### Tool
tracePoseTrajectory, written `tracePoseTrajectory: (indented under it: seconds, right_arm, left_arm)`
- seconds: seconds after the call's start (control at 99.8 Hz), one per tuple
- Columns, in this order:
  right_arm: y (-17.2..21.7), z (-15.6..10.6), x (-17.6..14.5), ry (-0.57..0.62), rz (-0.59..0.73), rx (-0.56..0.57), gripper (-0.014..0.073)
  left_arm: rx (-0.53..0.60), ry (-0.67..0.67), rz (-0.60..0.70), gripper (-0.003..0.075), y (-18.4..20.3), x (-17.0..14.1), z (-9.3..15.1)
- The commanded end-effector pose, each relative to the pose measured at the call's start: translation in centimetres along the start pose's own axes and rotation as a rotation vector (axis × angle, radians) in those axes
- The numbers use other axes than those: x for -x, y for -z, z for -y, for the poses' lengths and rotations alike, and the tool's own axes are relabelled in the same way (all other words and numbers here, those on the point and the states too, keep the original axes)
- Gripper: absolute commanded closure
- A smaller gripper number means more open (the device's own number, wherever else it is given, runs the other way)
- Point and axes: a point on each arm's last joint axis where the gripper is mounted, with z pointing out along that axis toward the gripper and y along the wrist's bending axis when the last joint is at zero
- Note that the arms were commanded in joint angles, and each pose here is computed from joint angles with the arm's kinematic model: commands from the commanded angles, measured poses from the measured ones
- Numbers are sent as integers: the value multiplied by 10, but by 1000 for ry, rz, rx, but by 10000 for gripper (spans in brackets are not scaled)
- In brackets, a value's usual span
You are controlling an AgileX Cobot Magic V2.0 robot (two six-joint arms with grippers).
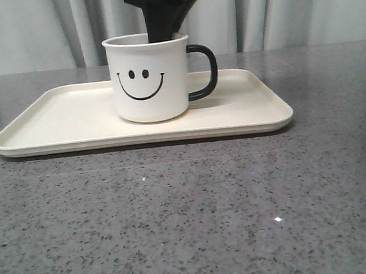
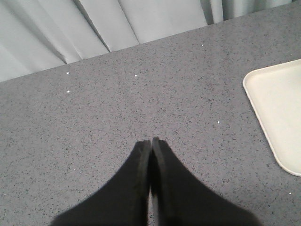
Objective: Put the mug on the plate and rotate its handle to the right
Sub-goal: 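Lower the mug onto the tray, open the right gripper, withdraw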
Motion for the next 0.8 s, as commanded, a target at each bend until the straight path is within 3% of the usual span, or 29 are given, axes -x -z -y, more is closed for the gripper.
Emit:
tracePoseTrajectory:
  seconds: [0.0,0.18,0.391,0.791]
  right_arm:
    - [54,2,11,11,124,-58,400]
    - [103,1,24,-21,293,-118,400]
    - [195,-8,24,-40,551,-225,400]
    - [358,-42,-44,-112,851,-387,441]
  left_arm:
    - [8,8,85,740,5,9,-3]
    - [8,8,85,740,5,9,-3]
    - [7,8,87,740,5,9,-3]
    - [6,8,92,740,5,10,-3]
